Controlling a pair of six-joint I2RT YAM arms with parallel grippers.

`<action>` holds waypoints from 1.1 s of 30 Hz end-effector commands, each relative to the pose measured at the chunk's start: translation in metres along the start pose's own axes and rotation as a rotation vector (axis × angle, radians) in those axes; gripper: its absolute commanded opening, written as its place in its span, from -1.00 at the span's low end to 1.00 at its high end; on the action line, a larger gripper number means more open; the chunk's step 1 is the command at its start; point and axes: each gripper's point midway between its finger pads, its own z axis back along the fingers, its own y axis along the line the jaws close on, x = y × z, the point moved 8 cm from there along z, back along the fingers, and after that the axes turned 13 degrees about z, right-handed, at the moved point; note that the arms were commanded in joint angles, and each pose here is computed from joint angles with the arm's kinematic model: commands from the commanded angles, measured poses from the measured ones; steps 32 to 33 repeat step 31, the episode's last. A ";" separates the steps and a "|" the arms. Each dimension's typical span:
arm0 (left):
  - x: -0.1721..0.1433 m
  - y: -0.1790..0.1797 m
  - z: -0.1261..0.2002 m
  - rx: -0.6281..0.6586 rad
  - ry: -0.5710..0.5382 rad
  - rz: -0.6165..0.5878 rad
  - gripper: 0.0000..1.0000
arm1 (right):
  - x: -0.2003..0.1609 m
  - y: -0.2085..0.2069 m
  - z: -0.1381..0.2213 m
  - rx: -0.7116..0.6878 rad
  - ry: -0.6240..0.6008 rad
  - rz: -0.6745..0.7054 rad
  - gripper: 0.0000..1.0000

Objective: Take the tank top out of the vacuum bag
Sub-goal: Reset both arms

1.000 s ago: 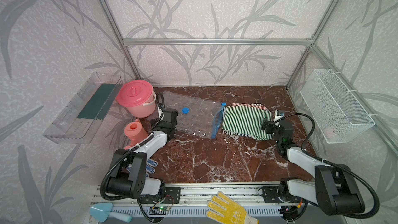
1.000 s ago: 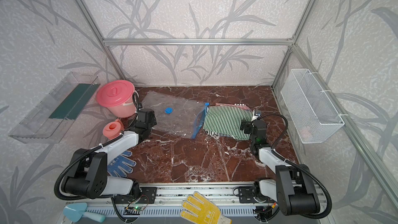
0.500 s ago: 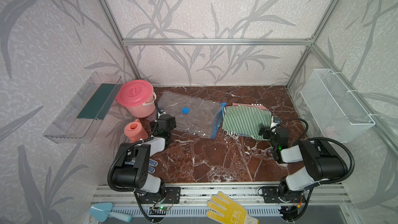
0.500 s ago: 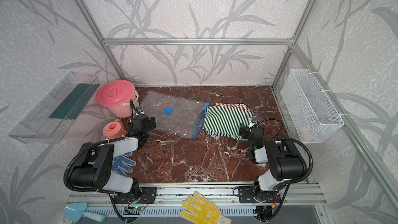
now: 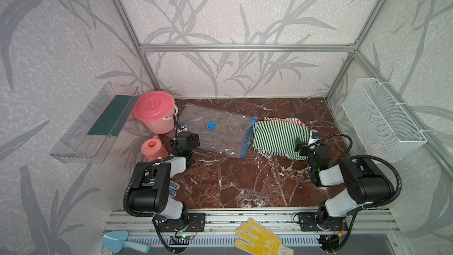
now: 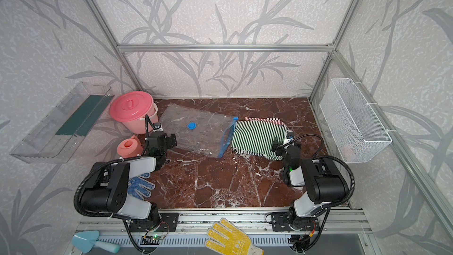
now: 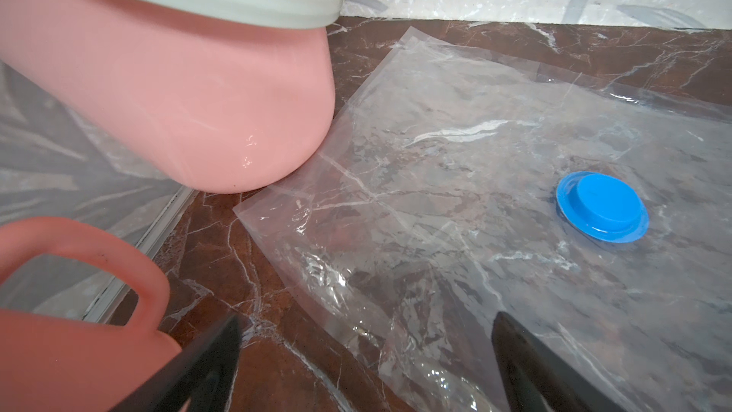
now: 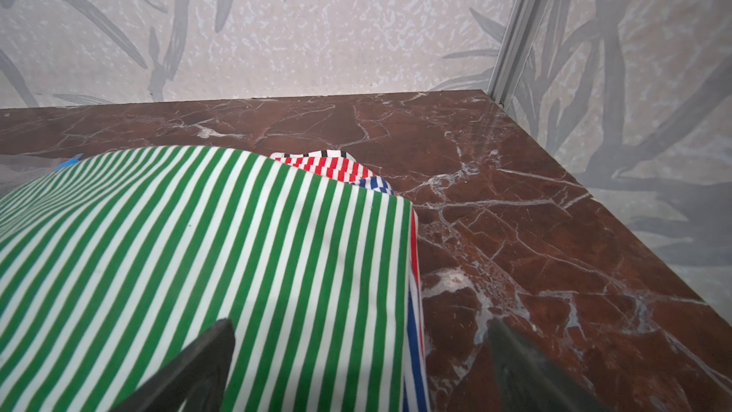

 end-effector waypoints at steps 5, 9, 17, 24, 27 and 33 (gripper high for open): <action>0.009 -0.004 -0.003 -0.013 -0.032 0.004 0.98 | 0.019 0.018 -0.022 0.167 0.033 0.085 0.98; 0.009 -0.003 -0.002 -0.015 -0.033 0.006 0.99 | 0.019 0.022 -0.022 0.153 0.037 0.112 0.98; 0.010 -0.004 -0.002 -0.014 -0.035 0.003 0.98 | 0.019 0.020 -0.019 0.122 0.026 0.106 0.98; 0.010 -0.004 -0.003 -0.012 -0.033 0.000 0.98 | 0.017 0.017 -0.017 0.083 0.020 0.092 0.98; 0.010 -0.005 -0.003 -0.011 -0.026 -0.003 0.98 | 0.017 0.016 -0.017 0.077 0.026 0.090 0.98; 0.015 -0.014 -0.016 0.012 0.059 -0.054 0.98 | 0.017 0.015 -0.018 0.062 0.037 0.084 0.98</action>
